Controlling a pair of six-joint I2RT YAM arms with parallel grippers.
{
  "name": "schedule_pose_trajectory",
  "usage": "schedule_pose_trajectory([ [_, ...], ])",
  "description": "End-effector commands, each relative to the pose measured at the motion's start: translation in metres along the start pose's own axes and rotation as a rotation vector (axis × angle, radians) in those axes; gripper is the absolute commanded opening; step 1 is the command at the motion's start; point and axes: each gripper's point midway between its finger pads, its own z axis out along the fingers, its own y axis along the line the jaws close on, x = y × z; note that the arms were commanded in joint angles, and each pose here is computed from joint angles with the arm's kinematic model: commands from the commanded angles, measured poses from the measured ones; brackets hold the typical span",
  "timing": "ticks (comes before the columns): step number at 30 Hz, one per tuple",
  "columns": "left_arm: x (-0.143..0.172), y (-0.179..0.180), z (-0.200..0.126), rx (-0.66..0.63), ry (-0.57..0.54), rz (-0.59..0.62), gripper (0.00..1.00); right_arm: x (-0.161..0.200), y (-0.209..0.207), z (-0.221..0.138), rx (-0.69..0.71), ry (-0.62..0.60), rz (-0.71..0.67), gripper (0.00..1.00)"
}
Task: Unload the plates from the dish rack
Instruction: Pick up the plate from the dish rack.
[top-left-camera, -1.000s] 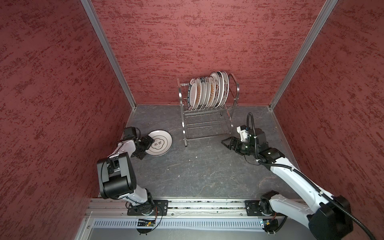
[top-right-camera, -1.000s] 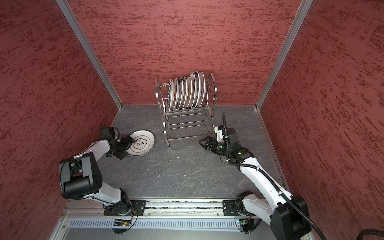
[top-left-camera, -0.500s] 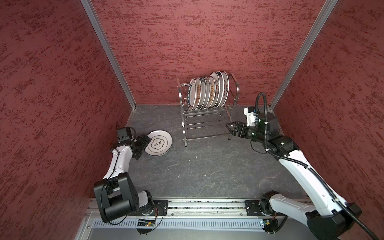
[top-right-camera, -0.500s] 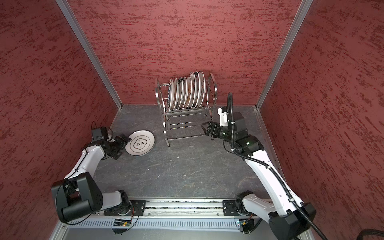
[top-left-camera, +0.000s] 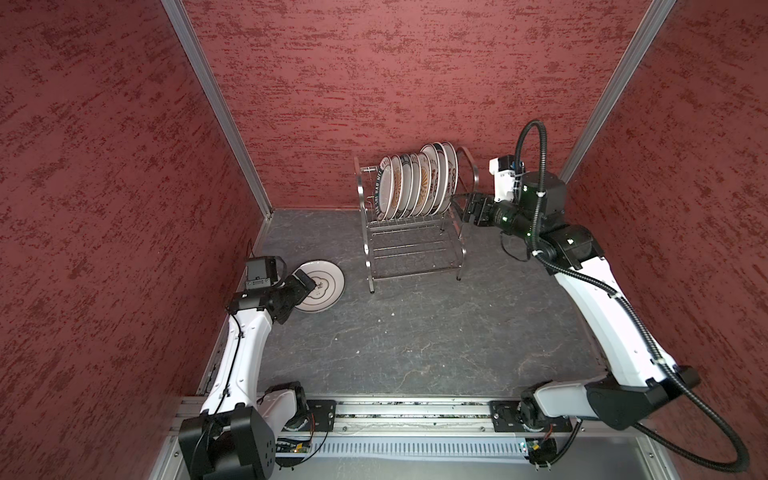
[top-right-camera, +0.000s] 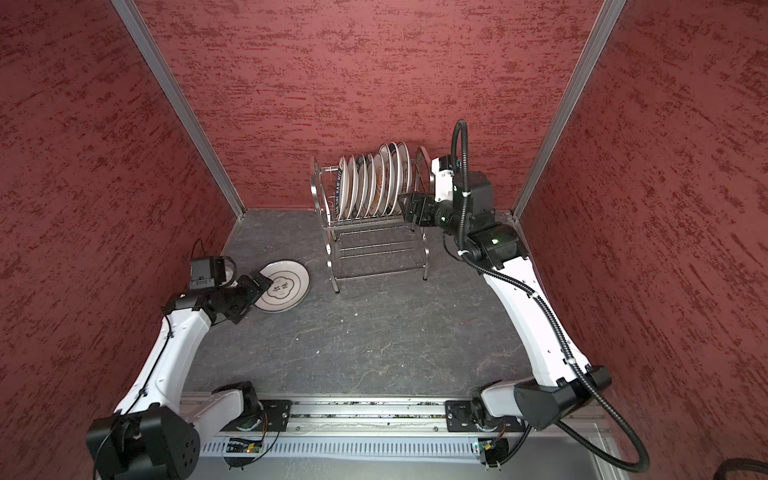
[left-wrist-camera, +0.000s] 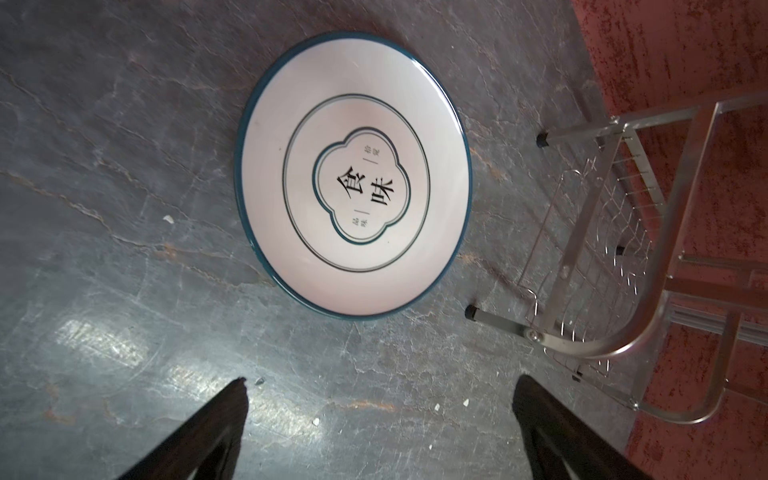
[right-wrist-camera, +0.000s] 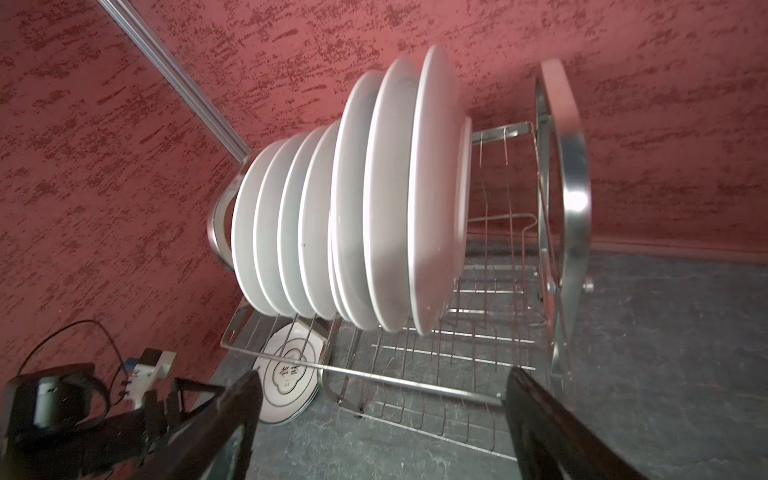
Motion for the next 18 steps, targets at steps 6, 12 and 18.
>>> schedule_pose_trajectory([
  [6, 0.009, -0.014, -0.02, 0.02, -0.014, 0.028, 0.99, -0.034, -0.026, 0.019, 0.16, -0.094, -0.081, 0.87],
  [12, 0.008, -0.014, -0.022, 0.03, -0.032, 0.034, 0.99, -0.037, -0.032, 0.032, 0.184, -0.095, -0.101, 0.82],
  [18, 0.012, -0.009, -0.011, 0.027, -0.015, 0.032, 1.0, -0.036, -0.039, 0.039, 0.215, -0.098, -0.1, 0.71],
])
